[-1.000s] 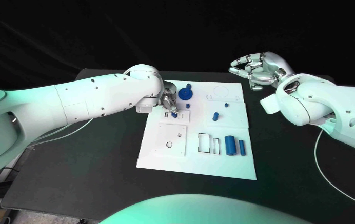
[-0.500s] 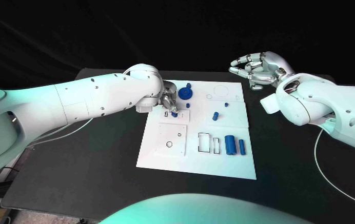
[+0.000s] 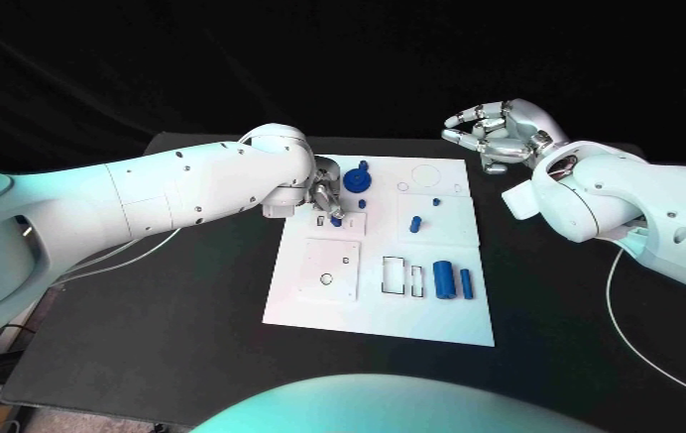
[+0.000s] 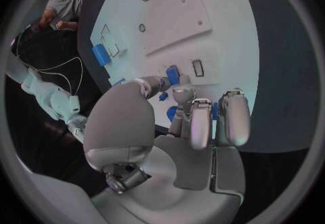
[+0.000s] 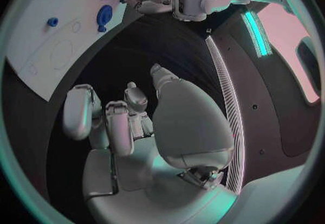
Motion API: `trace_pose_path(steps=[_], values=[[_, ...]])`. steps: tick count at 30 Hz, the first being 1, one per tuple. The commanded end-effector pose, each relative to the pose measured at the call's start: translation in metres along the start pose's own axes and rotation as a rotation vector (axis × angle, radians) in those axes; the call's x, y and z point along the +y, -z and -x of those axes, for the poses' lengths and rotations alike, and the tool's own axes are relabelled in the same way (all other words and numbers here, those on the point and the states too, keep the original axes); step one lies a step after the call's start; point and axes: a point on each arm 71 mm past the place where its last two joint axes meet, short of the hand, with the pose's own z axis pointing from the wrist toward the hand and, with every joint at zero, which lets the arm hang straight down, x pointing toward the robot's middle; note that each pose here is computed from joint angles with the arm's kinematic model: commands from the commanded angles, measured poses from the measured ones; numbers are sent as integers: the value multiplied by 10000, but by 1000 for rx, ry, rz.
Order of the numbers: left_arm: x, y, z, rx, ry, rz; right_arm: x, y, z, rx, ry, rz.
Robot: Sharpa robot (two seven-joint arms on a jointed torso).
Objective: Assemble the parts on the task board
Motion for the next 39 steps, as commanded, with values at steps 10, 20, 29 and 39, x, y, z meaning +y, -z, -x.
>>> trace_pose_path(steps=[10,20,29,39], values=[[-16,-29,-36,35,38,3,7,6,-12,15,-1,11],[-11,-41,-38,38,47,10,7,8,-10,14,-2,11],[27,-51,-28,35,60,25,5,11,-6,15,-2,11],[57,-58,-14,26,71,35,3,16,0,12,-3,10]])
